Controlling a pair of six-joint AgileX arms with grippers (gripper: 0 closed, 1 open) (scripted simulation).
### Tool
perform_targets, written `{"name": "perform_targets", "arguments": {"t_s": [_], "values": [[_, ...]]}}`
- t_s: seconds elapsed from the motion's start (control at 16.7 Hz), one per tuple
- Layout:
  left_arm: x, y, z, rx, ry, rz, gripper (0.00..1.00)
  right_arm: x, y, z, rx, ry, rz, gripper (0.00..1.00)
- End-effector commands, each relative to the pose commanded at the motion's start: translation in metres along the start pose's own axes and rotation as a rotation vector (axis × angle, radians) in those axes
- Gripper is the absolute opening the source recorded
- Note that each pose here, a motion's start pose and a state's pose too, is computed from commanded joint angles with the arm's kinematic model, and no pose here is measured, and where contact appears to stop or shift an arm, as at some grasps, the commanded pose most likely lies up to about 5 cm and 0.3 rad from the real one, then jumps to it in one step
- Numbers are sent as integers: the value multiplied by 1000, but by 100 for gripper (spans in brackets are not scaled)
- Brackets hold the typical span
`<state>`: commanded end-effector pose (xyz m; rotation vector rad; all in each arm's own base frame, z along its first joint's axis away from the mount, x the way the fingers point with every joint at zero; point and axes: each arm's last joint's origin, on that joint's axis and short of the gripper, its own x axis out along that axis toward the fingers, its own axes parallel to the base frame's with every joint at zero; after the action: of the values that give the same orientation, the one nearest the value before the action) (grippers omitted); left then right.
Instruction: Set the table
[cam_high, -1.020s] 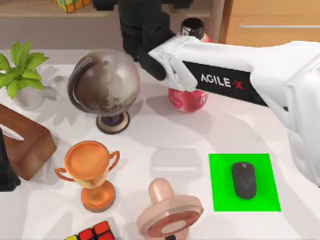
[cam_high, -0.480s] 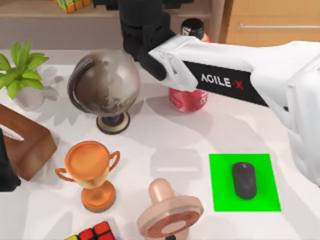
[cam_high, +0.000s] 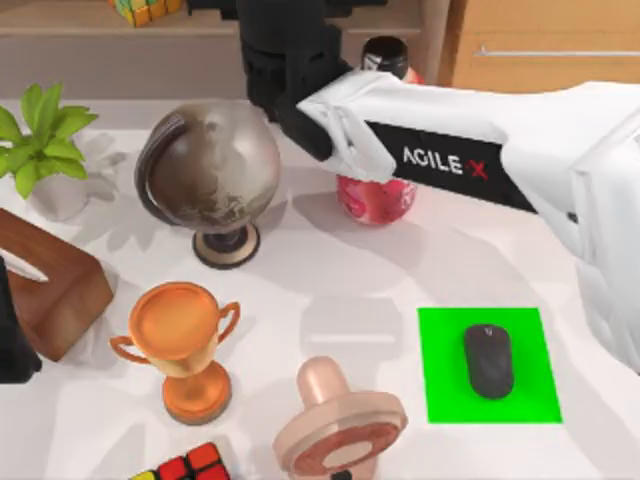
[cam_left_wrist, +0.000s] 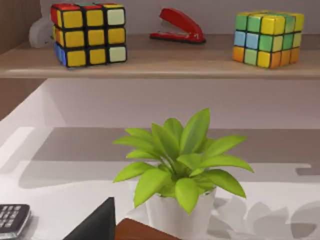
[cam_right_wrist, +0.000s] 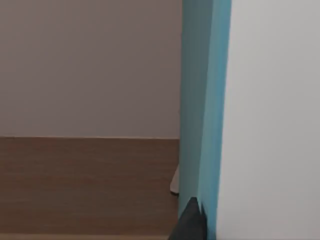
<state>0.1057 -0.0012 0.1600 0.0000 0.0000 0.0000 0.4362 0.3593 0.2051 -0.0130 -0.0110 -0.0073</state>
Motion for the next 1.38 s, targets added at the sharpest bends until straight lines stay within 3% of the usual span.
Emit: {"name": "perform_targets", "arguments": {"t_s": [1.38], "values": [[0, 0, 0, 0, 0, 0, 100, -39, 0, 14, 1, 3, 1, 0]]}}
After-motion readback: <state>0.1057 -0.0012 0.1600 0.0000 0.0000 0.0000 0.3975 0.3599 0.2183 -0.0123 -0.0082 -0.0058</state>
